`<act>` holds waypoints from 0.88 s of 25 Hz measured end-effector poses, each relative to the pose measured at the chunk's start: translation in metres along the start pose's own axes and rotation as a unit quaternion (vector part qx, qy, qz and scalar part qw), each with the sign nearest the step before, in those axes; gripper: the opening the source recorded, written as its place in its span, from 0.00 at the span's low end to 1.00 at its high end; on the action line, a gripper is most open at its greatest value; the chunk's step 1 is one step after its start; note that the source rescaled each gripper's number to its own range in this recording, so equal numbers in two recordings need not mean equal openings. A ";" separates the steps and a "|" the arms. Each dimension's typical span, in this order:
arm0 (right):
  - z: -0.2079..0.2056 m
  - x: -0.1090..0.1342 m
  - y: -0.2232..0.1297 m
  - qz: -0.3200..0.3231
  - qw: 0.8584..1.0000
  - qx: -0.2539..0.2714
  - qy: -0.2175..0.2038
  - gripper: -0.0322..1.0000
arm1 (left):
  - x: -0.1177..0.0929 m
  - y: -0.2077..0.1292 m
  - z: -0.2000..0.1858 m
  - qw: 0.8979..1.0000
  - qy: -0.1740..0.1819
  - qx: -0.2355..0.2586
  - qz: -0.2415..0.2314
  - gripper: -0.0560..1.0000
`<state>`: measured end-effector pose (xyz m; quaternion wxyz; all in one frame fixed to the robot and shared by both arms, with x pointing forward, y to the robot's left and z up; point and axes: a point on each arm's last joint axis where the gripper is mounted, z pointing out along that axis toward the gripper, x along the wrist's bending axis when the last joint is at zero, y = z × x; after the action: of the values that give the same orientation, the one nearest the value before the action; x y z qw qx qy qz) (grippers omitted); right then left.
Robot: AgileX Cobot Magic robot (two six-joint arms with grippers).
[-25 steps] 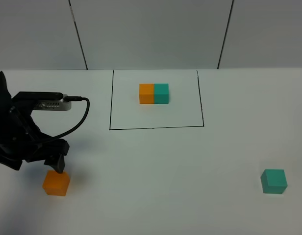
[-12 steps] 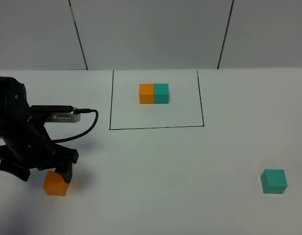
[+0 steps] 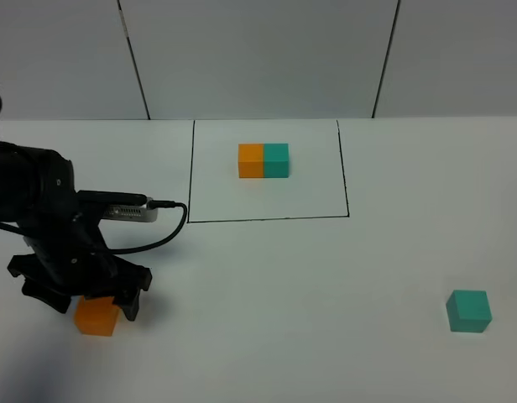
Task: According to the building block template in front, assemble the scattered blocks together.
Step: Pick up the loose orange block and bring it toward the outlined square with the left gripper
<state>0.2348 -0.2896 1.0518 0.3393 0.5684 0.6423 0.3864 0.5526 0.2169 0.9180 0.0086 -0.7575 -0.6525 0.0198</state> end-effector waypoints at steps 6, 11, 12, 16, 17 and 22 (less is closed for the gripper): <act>0.000 0.000 0.000 0.000 1.000 0.000 0.000 0.73 | -0.007 0.001 0.012 1.000 0.013 0.011 0.005 0.88; 0.000 0.000 0.000 0.001 1.000 0.000 0.001 0.73 | -0.005 0.002 0.012 1.000 0.023 0.006 -0.002 0.86; 0.000 0.000 0.000 0.001 1.000 0.000 0.001 0.73 | -0.005 0.002 0.012 1.000 0.023 0.005 -0.003 0.86; 0.000 0.000 0.000 0.001 1.000 0.000 0.001 0.73 | -0.005 0.002 0.013 1.000 0.023 0.006 -0.004 0.83; 0.000 0.000 0.000 0.001 1.000 0.000 0.001 0.73 | -0.005 0.002 0.014 1.000 0.023 0.007 -0.004 0.82; 0.000 0.000 0.000 0.001 1.000 0.000 0.001 0.73 | -0.003 -0.005 0.026 1.000 0.025 0.004 -0.002 0.79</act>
<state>0.2347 -0.2894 1.0519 0.3382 0.5683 0.6422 0.3874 0.5458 0.2139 0.8922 0.0282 -0.7565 -0.6534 0.0039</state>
